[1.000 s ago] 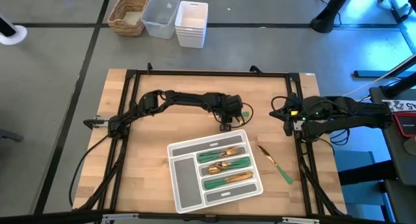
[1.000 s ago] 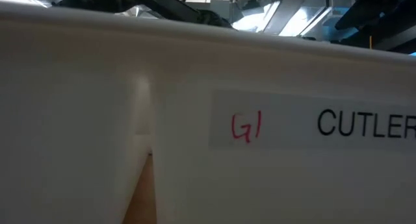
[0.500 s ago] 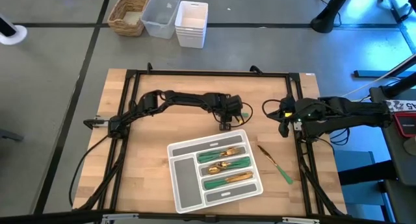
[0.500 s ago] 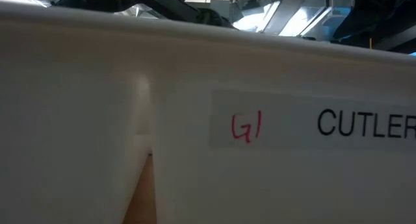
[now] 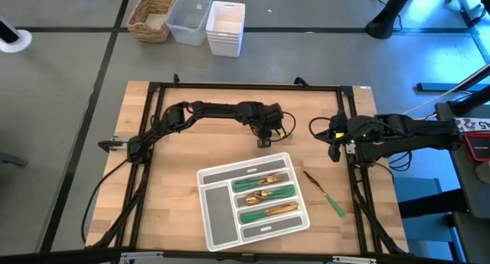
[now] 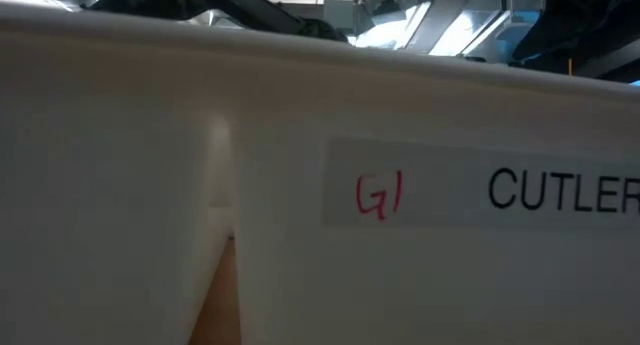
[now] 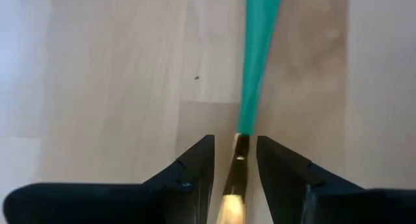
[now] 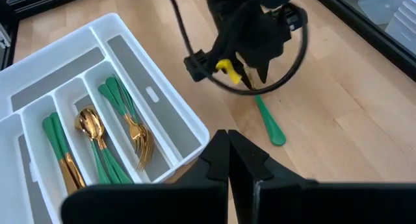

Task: Sort silverware
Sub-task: Put the green knife into the white silverware tray

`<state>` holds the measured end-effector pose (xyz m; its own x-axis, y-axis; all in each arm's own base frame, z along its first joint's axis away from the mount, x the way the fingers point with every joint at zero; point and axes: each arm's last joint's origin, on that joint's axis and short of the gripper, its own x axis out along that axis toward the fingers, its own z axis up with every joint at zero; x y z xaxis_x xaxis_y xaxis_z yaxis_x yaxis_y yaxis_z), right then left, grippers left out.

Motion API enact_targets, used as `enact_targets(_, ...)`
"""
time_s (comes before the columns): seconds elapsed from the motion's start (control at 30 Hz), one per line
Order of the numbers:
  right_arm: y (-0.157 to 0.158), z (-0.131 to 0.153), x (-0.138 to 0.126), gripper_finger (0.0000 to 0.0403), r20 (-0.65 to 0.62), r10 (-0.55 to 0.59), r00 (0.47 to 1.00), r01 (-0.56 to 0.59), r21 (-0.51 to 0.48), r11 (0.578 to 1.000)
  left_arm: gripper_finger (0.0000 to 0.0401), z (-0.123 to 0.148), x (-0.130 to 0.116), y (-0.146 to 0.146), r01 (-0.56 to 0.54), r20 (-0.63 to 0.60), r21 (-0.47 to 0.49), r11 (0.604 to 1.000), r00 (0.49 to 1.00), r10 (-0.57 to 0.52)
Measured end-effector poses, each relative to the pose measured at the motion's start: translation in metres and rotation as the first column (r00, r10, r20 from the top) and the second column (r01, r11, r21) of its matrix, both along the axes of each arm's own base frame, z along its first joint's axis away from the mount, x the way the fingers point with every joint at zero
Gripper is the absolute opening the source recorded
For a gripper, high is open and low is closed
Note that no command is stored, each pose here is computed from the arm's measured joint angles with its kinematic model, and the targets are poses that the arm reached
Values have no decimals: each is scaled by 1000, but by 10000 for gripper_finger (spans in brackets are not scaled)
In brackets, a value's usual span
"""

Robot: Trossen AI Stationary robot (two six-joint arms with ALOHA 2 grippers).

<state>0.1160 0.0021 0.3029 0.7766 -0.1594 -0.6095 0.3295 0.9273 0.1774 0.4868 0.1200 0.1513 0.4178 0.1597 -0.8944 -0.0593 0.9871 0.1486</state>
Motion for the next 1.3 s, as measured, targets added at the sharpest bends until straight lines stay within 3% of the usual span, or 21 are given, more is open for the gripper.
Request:
enact_targets(0.13, 0, 0, 0, 1, 0, 0, 1000, 0, 0, 1000, 109, -3, -1, 6, -4, 16, -68, 998, 1000, 5)
enact_targets(0.4, 0, 0, 0, 1, 0, 0, 1000, 0, 0, 1000, 109, -3, -1, 6, 10, 15, -67, 998, 1000, -9)
enact_targets(0.7, 0, 0, 0, 1, 2, 0, 1000, 0, 0, 1000, 109, -22, 0, 6, 31, -16, -68, 997, 999, -32)
enact_targets(1.07, 0, 0, 0, 1, 2, 0, 1000, 0, 0, 1000, 36, -25, -10, 2, -5, -147, -57, 998, 989, -4)
enact_targets(1.3, 0, 0, 0, 1, 2, 0, 1000, 0, 0, 1000, 36, -28, -21, -1, -51, -263, -81, 995, 965, 28)
